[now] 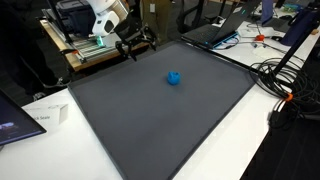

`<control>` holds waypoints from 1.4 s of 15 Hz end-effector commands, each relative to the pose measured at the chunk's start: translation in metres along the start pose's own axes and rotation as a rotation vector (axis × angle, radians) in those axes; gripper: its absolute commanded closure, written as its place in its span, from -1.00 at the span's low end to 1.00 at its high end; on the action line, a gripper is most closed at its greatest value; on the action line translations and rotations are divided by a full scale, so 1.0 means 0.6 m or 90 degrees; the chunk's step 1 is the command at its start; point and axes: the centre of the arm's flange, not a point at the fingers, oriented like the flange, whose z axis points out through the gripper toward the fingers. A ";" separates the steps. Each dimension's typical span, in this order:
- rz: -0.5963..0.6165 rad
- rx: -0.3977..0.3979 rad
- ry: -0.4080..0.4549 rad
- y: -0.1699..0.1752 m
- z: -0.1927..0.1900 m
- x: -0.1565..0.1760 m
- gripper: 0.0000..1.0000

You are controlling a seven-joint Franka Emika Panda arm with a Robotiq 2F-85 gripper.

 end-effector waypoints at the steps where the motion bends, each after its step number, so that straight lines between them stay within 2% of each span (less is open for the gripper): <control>1: 0.020 0.048 -0.030 0.025 0.012 0.020 -1.00; 8: 0.049 0.189 -0.073 0.072 0.026 0.044 -1.00; 10: 0.058 0.213 -0.081 0.078 0.032 0.047 -1.00; 16: 0.050 0.220 -0.105 0.051 0.062 0.079 -1.00; 21: 0.047 0.192 -0.112 0.022 0.070 0.125 -1.00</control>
